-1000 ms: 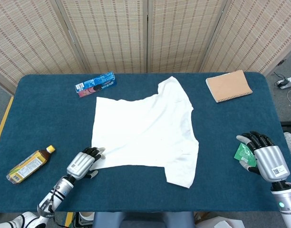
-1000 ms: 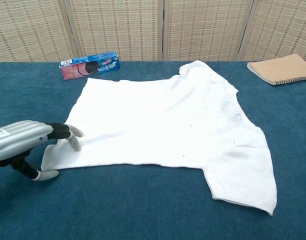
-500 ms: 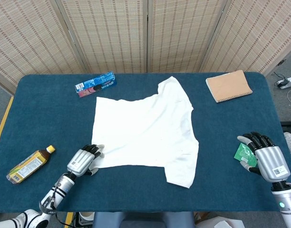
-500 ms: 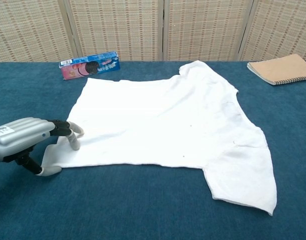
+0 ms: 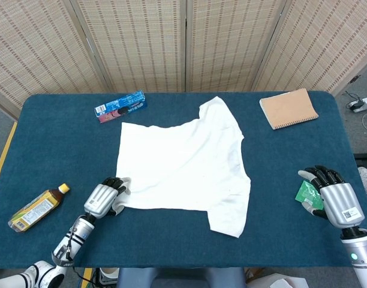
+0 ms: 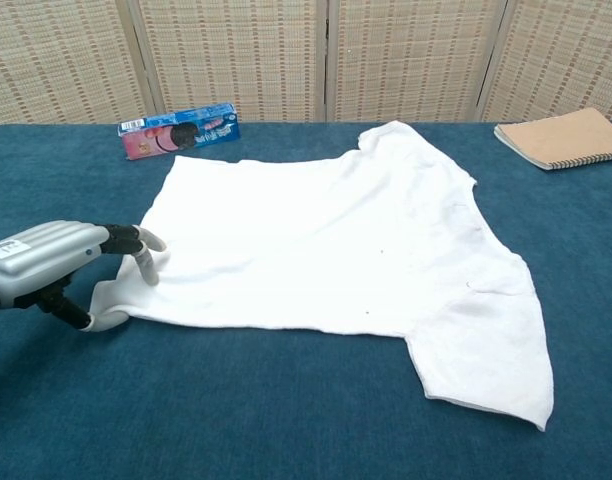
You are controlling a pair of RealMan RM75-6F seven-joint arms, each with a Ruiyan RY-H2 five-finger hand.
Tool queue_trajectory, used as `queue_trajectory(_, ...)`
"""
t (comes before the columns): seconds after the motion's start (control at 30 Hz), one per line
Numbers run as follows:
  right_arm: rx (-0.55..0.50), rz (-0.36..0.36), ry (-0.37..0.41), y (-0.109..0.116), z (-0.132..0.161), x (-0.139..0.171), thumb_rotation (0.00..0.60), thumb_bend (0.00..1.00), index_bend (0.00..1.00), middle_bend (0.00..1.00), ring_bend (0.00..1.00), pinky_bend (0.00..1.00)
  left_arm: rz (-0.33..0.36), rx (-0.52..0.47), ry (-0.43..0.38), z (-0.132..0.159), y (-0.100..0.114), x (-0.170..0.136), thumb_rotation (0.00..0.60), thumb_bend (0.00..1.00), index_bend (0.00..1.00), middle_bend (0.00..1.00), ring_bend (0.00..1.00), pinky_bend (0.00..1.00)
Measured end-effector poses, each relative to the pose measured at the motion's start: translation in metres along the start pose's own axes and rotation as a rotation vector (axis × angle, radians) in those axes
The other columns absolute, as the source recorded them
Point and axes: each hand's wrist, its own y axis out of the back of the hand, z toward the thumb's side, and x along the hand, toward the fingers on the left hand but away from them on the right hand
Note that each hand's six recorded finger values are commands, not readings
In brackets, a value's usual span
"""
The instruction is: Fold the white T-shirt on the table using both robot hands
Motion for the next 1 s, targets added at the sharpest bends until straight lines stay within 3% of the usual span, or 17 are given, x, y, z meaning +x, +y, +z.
queue_trajectory(0.3,0.001,0.003,-0.001,-0.0004,-0.0002,-0.0019,0.6,0.12,0.26,0.25,0.17,0.24,0.0,0.0,-0.01,-0.0006,-0.0039,0.0031,0.6,0.39,0.65,0.24,0.23,0.16)
queue_trajectory(0.77,0.001,0.004,0.007,0.0007,0.0015,-0.0021,0.6,0.12,0.26,0.25,0.17,0.24,0.005,-0.001,-0.018,0.0014,-0.0054,0.0056,0.6,0.51,0.74,0.34,0.29,0.16)
queue_trajectory(1.0,0.005,0.034,0.048,-0.0046,0.0094,-0.0055,0.6,0.23,0.33,0.27,0.17,0.24,0.021,-0.016,-0.029,0.0052,-0.0004,0.0037,0.6,0.52,0.74,0.35,0.29,0.16)
